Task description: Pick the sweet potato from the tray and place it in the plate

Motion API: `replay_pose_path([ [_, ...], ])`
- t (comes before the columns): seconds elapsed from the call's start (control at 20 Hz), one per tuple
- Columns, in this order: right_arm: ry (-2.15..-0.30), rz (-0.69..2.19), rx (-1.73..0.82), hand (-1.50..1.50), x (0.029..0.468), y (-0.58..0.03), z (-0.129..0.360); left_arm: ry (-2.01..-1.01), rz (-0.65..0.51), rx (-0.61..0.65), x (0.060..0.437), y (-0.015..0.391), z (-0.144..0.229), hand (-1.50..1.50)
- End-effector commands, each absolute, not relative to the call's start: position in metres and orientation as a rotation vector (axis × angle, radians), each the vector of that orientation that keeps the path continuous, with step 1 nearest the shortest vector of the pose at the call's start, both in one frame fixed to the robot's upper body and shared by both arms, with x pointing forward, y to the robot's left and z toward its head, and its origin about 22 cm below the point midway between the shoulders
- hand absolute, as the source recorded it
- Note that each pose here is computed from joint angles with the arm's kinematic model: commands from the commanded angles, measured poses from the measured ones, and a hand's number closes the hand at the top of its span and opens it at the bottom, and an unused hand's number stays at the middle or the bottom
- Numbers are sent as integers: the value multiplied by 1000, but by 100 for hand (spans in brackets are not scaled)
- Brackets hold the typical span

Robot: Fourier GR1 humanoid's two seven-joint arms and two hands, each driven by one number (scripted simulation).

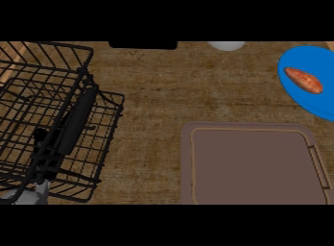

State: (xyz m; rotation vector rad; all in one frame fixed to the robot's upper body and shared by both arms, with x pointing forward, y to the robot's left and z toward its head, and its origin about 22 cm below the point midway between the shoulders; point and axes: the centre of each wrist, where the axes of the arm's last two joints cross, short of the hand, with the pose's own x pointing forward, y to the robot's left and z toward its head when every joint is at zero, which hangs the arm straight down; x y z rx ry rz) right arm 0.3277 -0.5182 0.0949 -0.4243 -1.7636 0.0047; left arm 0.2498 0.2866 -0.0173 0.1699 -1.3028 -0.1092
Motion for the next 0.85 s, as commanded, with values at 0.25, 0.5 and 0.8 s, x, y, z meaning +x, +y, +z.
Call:
replay_pose_path([
  [0.25, -1767, -34, -470, -150, 305, -541, 97, -1426, -107, 120, 284, 265, 22, 0],
  [0.5, -1743, -4, -515, -150, 285, -558, 99, -1440, -104, 160, 280, 283, 24, 0],
  [0.8, -1696, 29, -546, -150, 267, -567, 89, -1440, -127, 130, 283, 276, 27, 0],
])
